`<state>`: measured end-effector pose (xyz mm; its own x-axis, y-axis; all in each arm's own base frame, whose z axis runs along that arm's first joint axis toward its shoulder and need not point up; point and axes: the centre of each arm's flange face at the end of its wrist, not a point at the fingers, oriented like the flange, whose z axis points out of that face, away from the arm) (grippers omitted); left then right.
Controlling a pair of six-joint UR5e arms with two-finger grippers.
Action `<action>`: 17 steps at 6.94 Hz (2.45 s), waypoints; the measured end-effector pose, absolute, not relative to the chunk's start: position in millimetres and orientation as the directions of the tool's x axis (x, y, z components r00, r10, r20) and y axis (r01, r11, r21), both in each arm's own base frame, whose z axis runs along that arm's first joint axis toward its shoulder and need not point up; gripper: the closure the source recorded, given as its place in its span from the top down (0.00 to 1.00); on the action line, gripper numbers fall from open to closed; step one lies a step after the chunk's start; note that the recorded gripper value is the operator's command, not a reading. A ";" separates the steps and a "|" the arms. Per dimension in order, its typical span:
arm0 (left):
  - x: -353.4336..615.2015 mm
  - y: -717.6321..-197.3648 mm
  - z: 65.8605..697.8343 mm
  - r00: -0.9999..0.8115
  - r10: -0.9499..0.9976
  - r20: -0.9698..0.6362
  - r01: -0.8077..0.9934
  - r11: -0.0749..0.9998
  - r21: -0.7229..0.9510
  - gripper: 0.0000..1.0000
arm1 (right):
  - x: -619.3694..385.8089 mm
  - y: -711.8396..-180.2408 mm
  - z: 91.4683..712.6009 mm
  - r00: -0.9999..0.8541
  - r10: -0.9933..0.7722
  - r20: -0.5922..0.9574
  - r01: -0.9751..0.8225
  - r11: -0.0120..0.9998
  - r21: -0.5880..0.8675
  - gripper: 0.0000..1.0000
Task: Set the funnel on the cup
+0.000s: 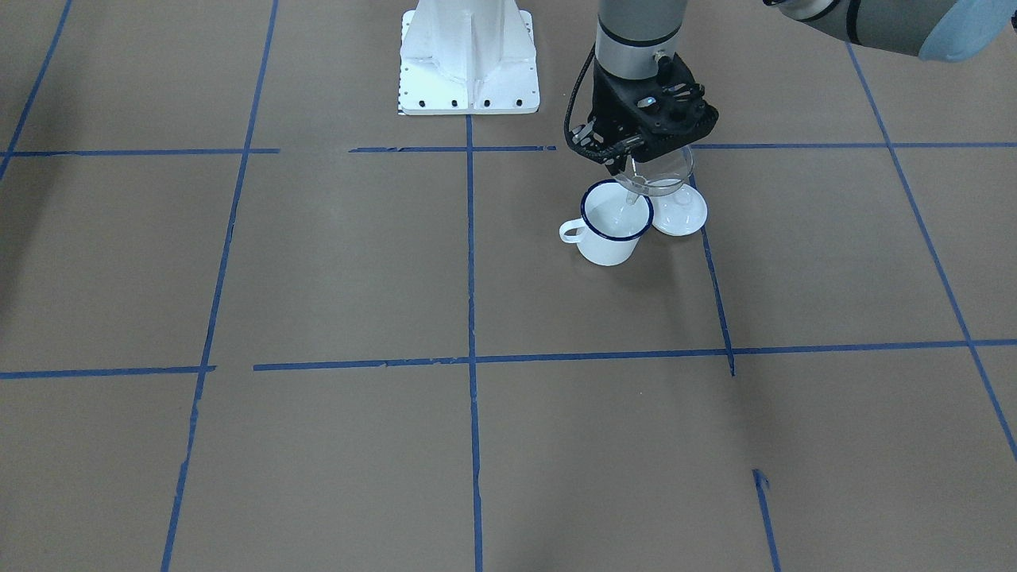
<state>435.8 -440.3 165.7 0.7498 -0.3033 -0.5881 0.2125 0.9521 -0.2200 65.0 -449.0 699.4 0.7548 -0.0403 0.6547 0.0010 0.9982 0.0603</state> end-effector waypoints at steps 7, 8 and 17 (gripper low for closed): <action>473.4 -437.9 214.9 0.766 -0.273 -0.582 0.179 0.960 -0.216 0.39 | 65.0 -448.9 699.7 0.755 -0.040 0.655 0.001 0.998 0.060 1.00; 472.7 -436.3 213.8 0.764 -0.271 -0.586 0.177 0.961 -0.214 0.99 | 65.0 -448.9 699.7 0.755 -0.040 0.655 0.001 0.998 0.060 1.00; 130.0 -531.8 281.2 0.682 0.249 -0.688 -0.033 0.950 0.312 1.00 | 65.0 -448.9 699.7 0.755 -0.040 0.655 0.001 0.998 0.060 1.00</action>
